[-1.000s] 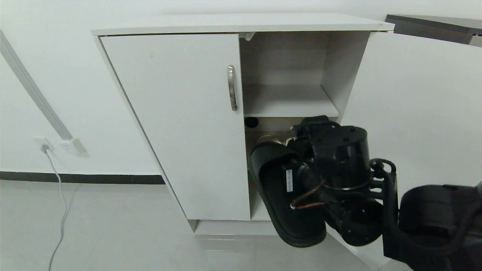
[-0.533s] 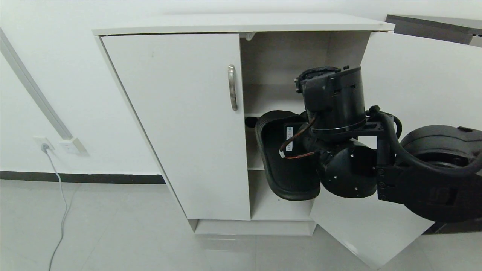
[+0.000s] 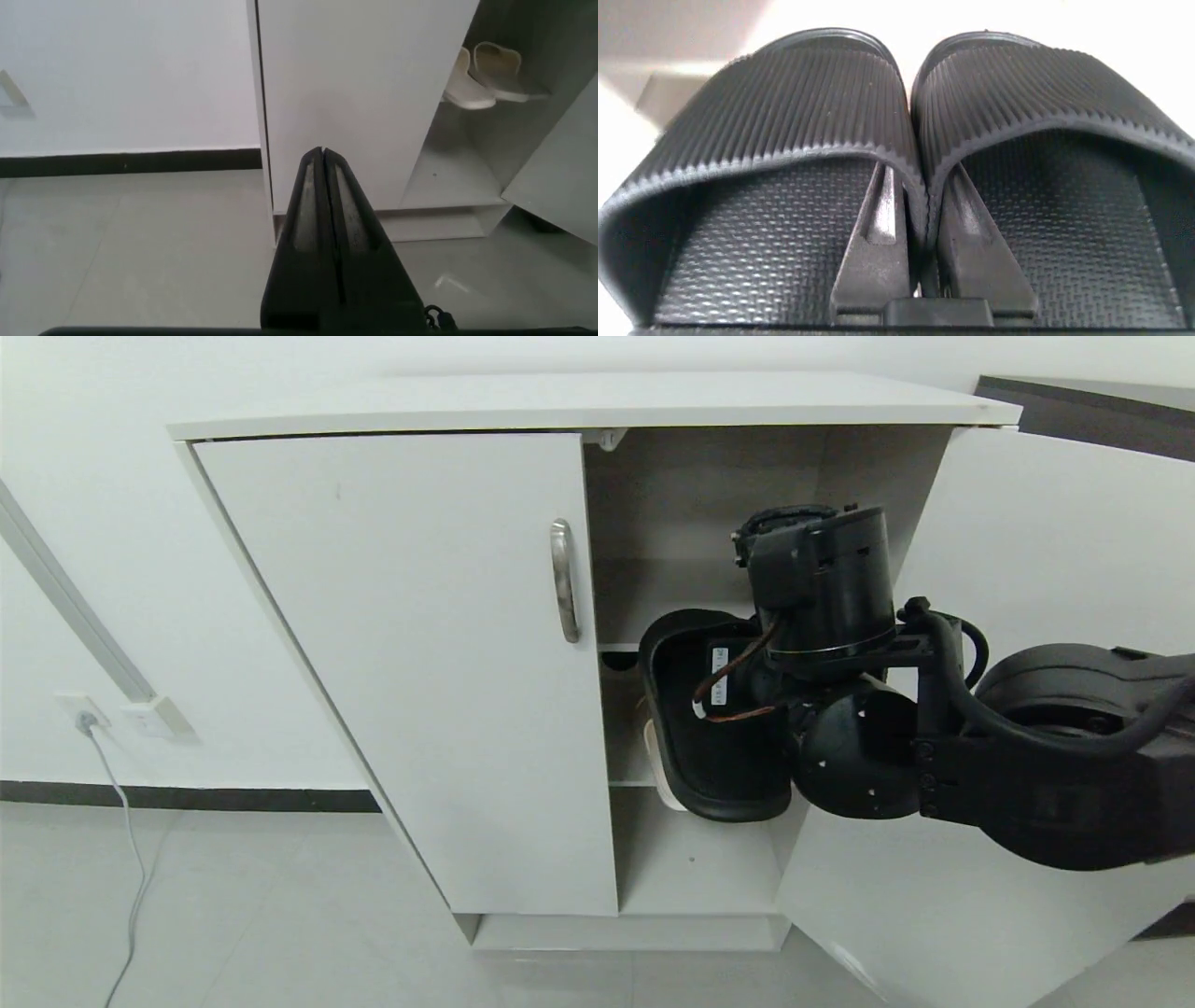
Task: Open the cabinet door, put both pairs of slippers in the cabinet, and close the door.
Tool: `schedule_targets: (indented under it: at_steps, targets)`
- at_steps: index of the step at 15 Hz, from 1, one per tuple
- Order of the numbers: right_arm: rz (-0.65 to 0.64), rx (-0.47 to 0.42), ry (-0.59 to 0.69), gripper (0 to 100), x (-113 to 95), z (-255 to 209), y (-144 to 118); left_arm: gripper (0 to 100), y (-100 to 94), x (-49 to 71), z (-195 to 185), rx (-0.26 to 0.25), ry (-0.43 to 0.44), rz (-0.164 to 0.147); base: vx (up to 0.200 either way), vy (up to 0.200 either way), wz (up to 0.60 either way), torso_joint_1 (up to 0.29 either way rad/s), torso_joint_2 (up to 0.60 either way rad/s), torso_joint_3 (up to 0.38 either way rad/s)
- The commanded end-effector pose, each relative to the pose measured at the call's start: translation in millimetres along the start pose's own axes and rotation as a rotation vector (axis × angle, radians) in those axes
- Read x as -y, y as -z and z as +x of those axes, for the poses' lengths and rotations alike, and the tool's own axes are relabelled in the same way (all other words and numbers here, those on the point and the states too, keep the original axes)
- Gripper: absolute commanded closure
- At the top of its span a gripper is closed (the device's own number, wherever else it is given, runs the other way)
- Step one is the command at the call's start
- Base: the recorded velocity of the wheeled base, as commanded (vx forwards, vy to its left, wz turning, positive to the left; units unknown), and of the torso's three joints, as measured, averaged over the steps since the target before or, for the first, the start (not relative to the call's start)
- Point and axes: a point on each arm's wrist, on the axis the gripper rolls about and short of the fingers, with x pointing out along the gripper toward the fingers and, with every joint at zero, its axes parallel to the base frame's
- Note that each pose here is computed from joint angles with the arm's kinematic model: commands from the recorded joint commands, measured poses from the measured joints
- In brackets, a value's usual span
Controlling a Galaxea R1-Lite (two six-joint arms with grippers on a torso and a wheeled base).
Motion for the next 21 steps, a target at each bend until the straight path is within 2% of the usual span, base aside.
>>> schedule_targets:
  at_steps: [1, 4, 8, 14, 19, 21]
  targets:
    - [-0.004, -0.003, 0.004, 100, 1, 2, 1, 100, 0.0, 0.0, 0, 0.000, 0.000, 0.000, 0.200, 0.000, 0.00, -0.002, 0.00, 0.002]
    - [-0.004, -0.007, 0.020, 100, -4, 14, 10, 100, 0.0, 0.0, 0, 0.000, 0.000, 0.001, 0.200, 0.000, 0.00, 0.002, 0.00, 0.001]
    - [0.006, 0.037, 0.025, 100, -13, 38, 16, 100, 0.0, 0.0, 0, 0.000, 0.000, 0.000, 0.000, 0.000, 0.00, 0.000, 0.00, 0.000]
    - [0.019, 0.066, 0.046, 100, -14, 80, 8, 100, 0.0, 0.0, 0, 0.000, -0.001, -0.002, 0.000, 0.000, 0.00, 0.000, 0.00, 0.000]
    - [0.017, 0.110, 0.054, 100, -8, 98, -11, 100, 0.0, 0.0, 0, 0.000, -0.001, -0.003, 0.000, 0.000, 0.00, 0.000, 0.00, 0.000]
    - [0.006, 0.094, 0.049, 100, -6, 102, -16, 100, 0.0, 0.0, 0, 0.000, -0.001, -0.003, 0.000, 0.000, 0.00, 0.000, 0.00, 0.000]
